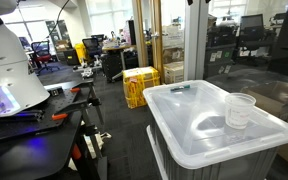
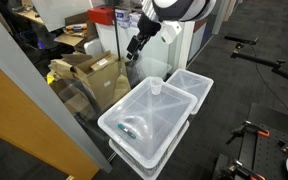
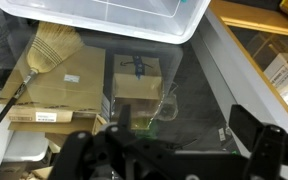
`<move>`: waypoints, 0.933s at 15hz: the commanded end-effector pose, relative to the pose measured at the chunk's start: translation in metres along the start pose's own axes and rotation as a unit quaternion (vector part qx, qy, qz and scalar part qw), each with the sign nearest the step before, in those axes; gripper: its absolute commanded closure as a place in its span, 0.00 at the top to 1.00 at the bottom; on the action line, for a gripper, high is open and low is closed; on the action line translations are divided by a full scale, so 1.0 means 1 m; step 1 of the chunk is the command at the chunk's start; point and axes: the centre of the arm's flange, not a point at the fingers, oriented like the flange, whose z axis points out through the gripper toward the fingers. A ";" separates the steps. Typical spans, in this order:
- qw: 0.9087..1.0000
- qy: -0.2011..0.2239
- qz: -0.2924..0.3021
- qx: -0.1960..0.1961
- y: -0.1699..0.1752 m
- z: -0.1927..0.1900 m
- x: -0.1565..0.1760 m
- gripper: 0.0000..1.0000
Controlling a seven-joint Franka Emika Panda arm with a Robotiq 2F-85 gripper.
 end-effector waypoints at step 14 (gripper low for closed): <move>0.999 -0.016 -0.007 0.039 -0.042 0.036 -0.008 1.00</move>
